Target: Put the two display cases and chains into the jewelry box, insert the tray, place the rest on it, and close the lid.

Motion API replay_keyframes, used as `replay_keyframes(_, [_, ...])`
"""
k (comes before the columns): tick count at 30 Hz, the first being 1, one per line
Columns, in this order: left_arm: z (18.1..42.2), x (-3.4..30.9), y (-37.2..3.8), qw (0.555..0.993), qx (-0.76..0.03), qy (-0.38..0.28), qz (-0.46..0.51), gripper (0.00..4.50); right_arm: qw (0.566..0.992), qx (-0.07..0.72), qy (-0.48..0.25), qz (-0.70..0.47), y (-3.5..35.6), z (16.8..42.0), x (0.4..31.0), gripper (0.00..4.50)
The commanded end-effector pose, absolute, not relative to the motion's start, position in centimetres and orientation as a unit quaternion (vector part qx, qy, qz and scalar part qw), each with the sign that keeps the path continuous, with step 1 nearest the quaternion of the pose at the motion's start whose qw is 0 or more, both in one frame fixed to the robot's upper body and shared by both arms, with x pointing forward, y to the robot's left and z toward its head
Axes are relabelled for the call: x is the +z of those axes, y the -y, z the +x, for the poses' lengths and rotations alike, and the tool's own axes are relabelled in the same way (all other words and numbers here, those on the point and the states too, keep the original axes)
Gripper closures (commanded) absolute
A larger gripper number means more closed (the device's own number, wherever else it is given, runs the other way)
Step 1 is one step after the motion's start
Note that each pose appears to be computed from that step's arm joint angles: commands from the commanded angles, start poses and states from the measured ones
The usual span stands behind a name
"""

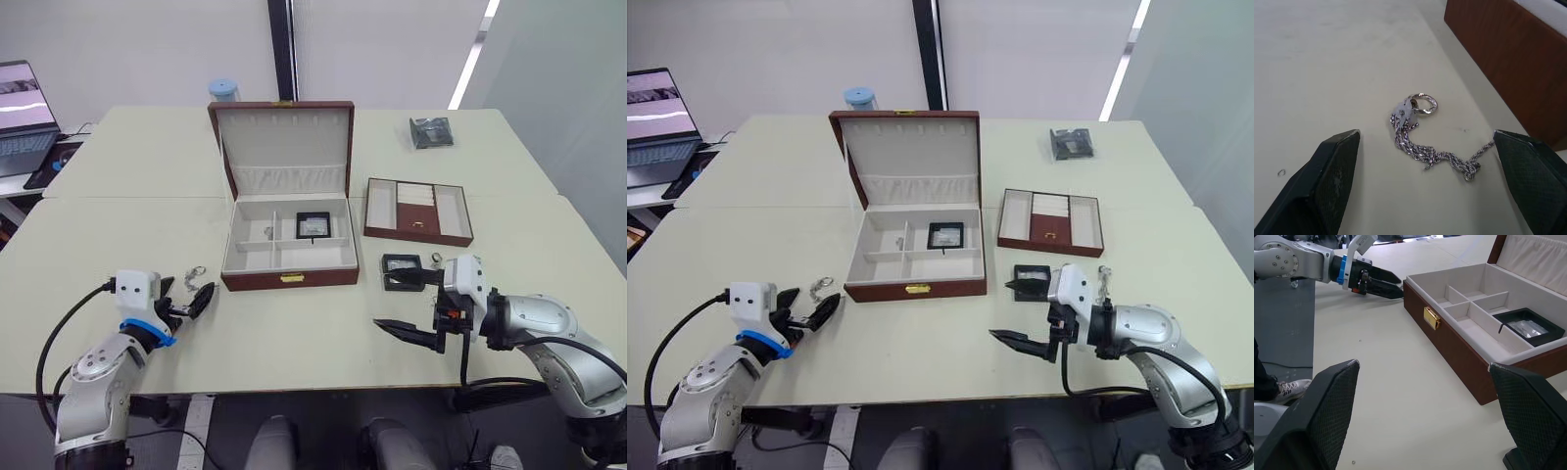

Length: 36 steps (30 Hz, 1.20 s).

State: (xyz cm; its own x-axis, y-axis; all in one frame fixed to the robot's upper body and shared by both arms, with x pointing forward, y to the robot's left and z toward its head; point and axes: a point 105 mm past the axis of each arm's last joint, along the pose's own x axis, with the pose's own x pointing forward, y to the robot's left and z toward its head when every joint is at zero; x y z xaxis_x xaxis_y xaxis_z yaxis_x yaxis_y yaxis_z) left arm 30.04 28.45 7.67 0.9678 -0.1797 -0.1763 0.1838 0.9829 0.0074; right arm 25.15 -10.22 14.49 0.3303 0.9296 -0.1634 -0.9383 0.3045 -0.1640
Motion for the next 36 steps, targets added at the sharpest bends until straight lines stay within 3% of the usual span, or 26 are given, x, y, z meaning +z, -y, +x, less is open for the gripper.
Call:
replay_keyframes(1, [30.3, 7.1, -28.3, 0.989, -0.105, -0.101, 0.025, 0.01, 0.802, 0.584, 0.002, -0.122, 9.8, 24.8, 15.6, 0.0])
replay_keyframes(10, [29.7, 5.6, -28.4, 0.985, -0.11, -0.134, 0.025, 0.01, 0.804, 0.582, 0.001, -0.119, 9.9, 24.6, 15.2, 0.0])
replay_keyframes(13, [29.7, 5.4, -28.6, 0.985, -0.107, -0.138, 0.02, 0.6, 0.804, 0.583, -0.001, -0.121, 10.0, 24.6, 15.0, 0.0])
replay_keyframes(26, [29.8, 5.3, -29.1, 0.986, -0.099, -0.133, 0.019, 4.45, 0.801, 0.585, -0.001, -0.129, 10.1, 24.7, 14.8, 0.0])
replay_keyframes(36, [29.5, 7.1, -29.8, 0.989, -0.102, -0.103, 0.008, 4.48, 0.8, 0.585, 0.005, -0.131, 10.3, 24.9, 14.9, 0.0])
